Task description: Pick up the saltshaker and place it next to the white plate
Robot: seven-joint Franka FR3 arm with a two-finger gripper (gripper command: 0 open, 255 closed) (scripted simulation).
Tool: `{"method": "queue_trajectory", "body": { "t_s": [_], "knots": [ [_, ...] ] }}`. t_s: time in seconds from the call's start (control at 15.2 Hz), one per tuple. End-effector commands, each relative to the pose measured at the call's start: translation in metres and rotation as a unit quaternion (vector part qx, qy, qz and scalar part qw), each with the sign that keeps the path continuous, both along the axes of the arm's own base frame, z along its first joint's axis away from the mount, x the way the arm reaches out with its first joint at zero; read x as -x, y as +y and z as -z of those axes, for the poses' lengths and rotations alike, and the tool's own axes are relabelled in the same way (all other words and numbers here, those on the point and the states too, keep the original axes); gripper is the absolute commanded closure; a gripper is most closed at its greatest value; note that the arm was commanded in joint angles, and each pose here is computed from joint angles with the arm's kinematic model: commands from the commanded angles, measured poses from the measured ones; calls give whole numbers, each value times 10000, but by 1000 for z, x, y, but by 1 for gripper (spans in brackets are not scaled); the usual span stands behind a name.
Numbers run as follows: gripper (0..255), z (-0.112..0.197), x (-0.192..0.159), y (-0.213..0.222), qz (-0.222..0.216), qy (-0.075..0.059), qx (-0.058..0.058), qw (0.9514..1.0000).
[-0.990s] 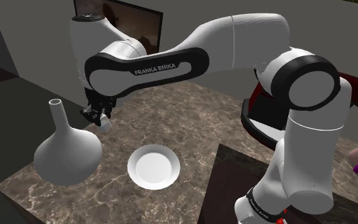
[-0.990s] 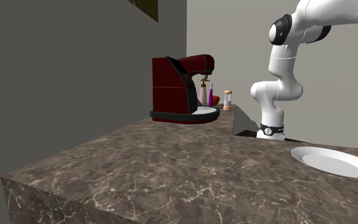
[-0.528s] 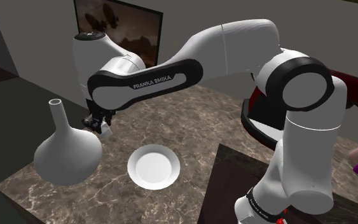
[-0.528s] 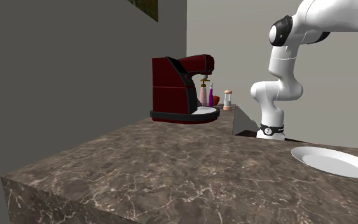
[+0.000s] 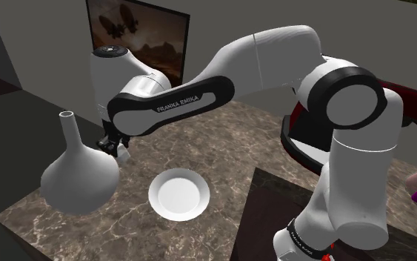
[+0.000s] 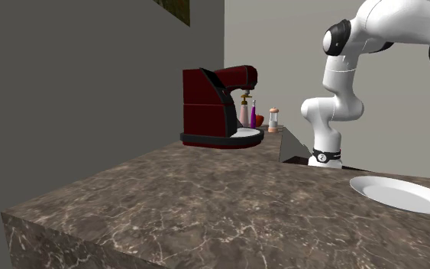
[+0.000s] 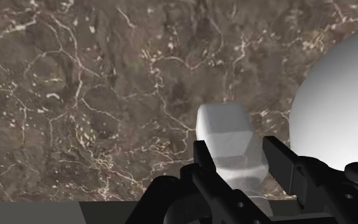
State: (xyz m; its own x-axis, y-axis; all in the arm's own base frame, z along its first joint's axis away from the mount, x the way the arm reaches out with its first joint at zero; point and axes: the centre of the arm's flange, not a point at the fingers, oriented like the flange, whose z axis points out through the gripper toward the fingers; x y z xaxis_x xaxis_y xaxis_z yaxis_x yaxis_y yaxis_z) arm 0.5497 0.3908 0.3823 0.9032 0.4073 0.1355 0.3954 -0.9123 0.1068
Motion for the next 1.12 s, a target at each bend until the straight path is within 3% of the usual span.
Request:
{"method": "queue_trajectory", "body": {
  "t_s": [0.0, 0.46, 0.53, 0.59, 0.86, 1.06],
  "knots": [
    [255, 32, 4, 4, -49, 211, 105, 9997],
    [255, 32, 4, 4, -49, 211, 105, 9997],
    [0, 35, -1, 6, -50, 211, 101, 9997],
    [0, 24, -3, 6, -48, 212, 102, 9997],
    [0, 32, 4, 4, -49, 211, 105, 9997],
    [0, -7, 9, 7, -49, 211, 105, 9997]
  ]
}}
